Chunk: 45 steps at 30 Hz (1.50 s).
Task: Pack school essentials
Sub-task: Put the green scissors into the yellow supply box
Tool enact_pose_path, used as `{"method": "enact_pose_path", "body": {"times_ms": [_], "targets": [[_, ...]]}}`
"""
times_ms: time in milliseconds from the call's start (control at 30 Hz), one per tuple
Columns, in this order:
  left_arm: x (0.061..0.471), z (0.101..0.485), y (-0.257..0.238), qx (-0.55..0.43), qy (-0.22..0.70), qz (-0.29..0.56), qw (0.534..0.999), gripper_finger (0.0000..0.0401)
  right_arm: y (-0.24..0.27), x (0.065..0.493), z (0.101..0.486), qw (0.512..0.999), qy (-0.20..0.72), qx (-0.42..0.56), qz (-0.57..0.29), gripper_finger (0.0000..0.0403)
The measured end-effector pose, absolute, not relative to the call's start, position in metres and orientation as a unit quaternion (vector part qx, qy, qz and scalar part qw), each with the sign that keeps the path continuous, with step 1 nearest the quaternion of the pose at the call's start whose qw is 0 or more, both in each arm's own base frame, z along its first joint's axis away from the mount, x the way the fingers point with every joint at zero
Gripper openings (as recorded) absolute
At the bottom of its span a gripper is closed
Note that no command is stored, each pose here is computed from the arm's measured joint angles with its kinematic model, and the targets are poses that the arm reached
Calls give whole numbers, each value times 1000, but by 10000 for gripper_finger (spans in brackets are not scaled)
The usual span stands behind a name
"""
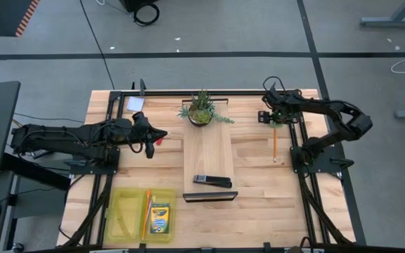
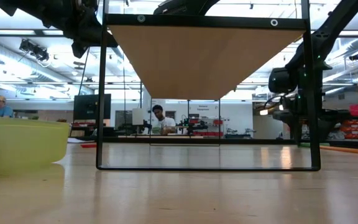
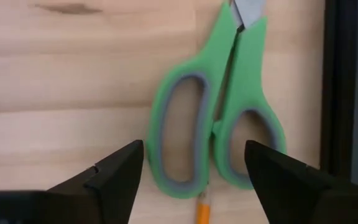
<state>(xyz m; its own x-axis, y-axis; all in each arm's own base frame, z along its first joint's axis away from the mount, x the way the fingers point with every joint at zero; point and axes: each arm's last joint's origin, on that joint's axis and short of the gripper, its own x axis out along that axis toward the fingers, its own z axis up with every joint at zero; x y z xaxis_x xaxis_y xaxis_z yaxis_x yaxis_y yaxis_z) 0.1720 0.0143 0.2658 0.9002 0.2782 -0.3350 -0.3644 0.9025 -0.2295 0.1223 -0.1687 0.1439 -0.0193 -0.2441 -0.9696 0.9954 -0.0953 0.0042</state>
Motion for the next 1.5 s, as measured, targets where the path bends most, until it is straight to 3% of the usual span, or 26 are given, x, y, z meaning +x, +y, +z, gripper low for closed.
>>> {"method": "enact_pose_path", "body": {"times_ms": [867,1200,1500], "targets": [[172,265,14,-142,152,167,964,7,-180,120,136,540,413,459,-571,216],[172,265,14,-142,152,167,964,16,-174,117,146,555,413,452,-563,216],[172,265,14,-142,152,167,964,9,-158,129,164,598,389,439,-547,216]]}}
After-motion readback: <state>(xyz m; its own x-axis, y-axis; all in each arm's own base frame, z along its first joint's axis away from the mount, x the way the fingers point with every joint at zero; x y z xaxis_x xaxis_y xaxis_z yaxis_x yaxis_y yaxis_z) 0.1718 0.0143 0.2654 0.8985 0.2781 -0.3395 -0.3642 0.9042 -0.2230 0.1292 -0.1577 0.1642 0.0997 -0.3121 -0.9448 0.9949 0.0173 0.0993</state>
